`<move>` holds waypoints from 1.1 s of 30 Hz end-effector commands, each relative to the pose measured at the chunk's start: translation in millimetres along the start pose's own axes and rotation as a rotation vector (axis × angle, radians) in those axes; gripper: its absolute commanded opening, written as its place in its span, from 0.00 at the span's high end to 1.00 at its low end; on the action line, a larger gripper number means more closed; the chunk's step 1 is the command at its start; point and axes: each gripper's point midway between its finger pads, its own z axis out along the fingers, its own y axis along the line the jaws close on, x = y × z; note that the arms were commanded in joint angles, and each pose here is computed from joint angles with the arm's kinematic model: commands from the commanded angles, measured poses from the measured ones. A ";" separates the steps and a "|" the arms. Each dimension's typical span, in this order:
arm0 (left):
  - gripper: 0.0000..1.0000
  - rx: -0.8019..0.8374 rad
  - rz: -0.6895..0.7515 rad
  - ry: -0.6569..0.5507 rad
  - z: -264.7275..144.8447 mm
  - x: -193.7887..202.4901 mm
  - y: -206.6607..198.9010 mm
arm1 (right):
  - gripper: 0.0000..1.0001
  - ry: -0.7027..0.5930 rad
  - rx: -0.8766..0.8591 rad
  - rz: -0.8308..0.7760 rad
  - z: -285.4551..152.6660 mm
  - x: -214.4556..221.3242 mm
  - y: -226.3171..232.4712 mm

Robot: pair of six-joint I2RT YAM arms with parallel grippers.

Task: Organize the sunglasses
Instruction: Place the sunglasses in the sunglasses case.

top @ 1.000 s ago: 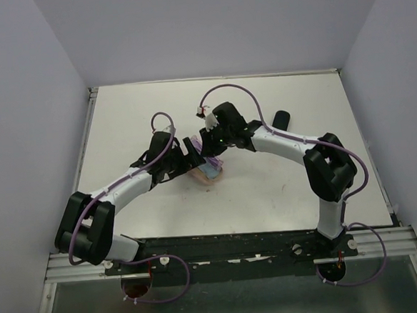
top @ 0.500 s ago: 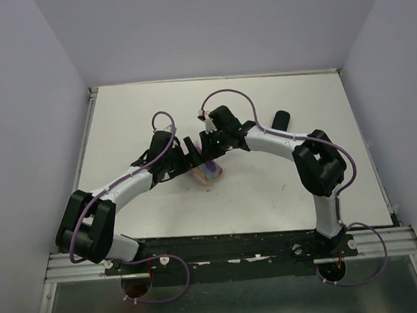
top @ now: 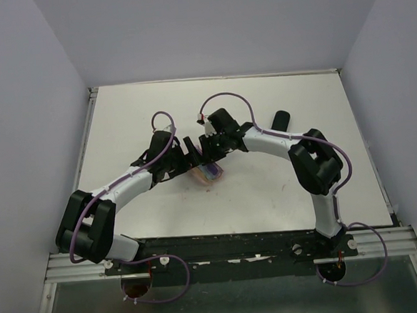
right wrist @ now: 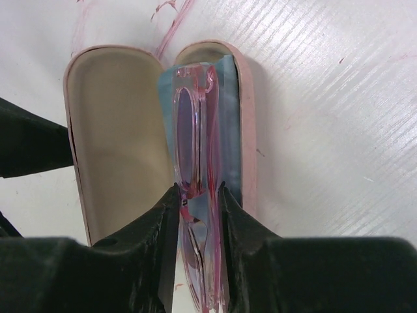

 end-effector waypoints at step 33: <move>0.02 0.050 0.018 -0.009 -3.2 -4.5 -10.4 | 0.49 -0.001 -0.026 -0.062 -3.3 -3.8 15.4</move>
